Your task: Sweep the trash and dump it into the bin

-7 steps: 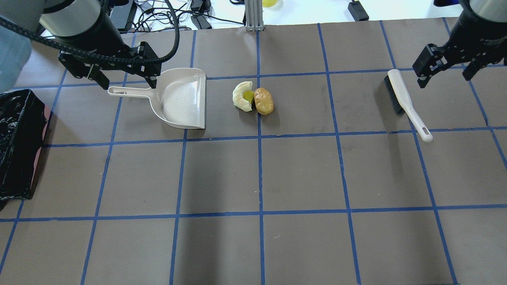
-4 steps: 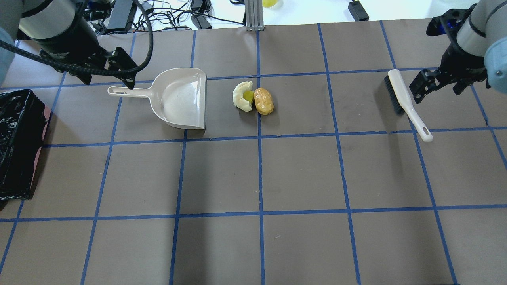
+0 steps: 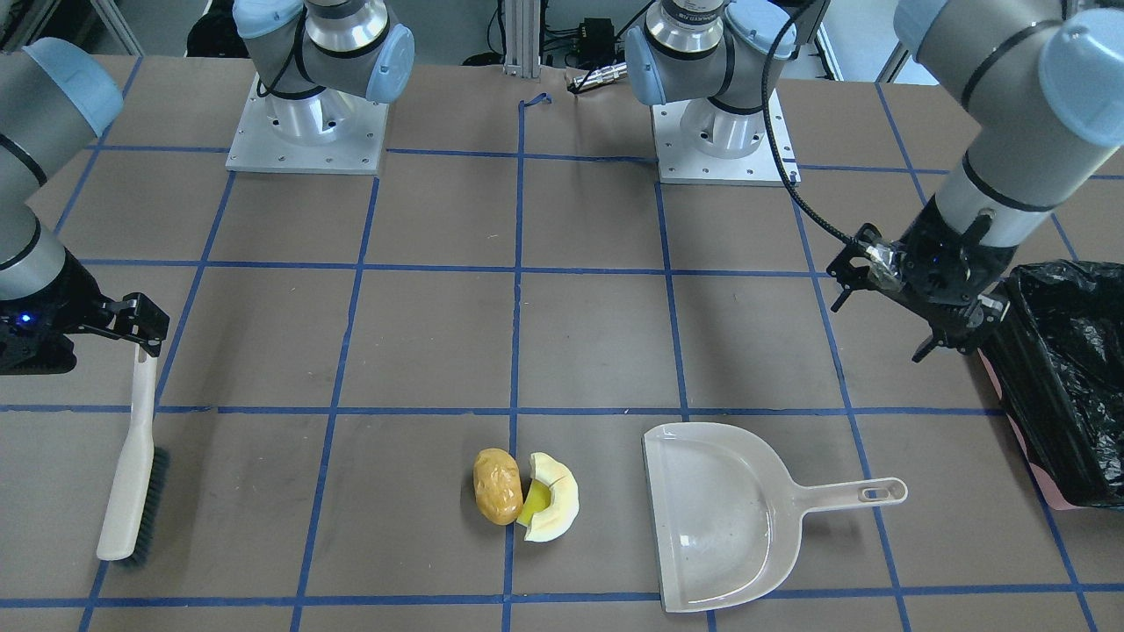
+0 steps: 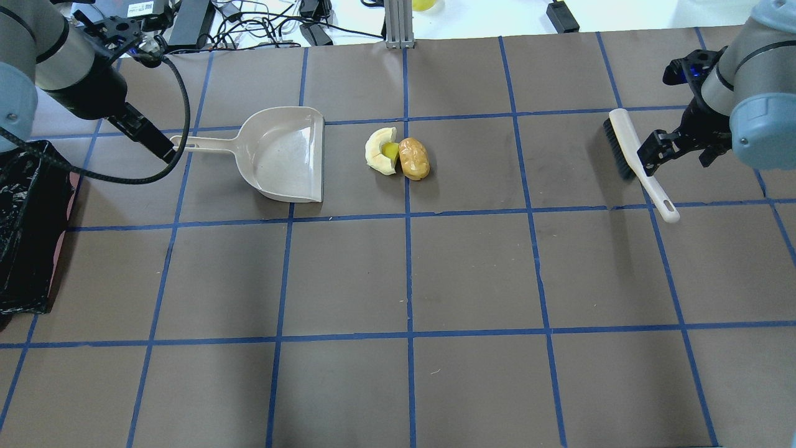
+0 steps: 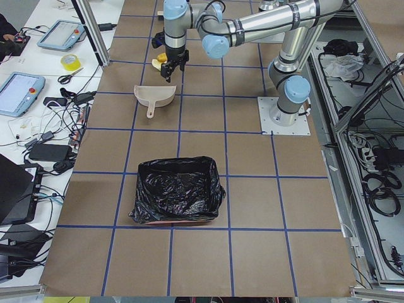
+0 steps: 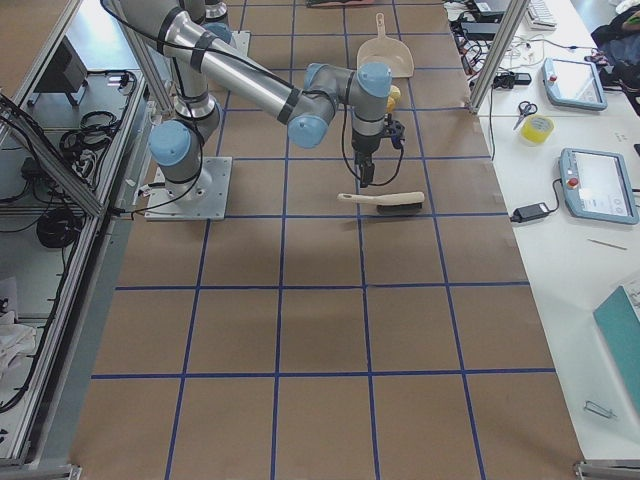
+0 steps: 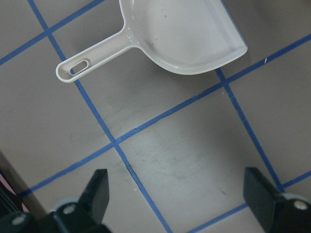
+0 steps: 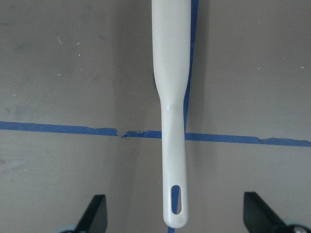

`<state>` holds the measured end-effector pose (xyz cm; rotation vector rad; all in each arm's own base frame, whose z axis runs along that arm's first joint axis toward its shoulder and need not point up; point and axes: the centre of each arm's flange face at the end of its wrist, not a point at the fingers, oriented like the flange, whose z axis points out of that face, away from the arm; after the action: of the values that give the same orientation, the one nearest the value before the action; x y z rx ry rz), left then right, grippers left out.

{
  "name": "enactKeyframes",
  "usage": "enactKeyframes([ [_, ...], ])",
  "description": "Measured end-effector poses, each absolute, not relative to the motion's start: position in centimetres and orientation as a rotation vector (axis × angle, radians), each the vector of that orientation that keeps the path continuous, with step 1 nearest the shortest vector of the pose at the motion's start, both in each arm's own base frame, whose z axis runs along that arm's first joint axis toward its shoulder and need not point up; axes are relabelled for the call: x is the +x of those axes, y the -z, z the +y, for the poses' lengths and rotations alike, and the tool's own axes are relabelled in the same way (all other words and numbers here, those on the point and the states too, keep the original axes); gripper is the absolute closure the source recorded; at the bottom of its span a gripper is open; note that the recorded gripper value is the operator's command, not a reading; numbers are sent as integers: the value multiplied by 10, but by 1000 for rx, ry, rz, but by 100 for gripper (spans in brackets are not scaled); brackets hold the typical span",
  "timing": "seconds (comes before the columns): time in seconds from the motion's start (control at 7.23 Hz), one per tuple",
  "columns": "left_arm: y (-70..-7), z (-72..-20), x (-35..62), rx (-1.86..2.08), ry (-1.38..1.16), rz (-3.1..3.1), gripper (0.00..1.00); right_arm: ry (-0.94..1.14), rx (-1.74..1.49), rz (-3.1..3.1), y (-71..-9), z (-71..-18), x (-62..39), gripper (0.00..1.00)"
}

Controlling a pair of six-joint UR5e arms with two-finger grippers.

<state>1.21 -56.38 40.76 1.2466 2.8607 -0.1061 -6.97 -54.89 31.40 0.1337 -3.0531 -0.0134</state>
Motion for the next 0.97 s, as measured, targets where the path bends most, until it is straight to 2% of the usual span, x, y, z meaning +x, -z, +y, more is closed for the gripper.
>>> enactKeyframes([
  [0.55,-336,-639,36,2017,41,2401,0,115,142,-3094,-263,-561,-79,0],
  [0.97,-312,-678,27,2149,-24,2252,0,174,106,-3115,-236,-562,-95,0],
])
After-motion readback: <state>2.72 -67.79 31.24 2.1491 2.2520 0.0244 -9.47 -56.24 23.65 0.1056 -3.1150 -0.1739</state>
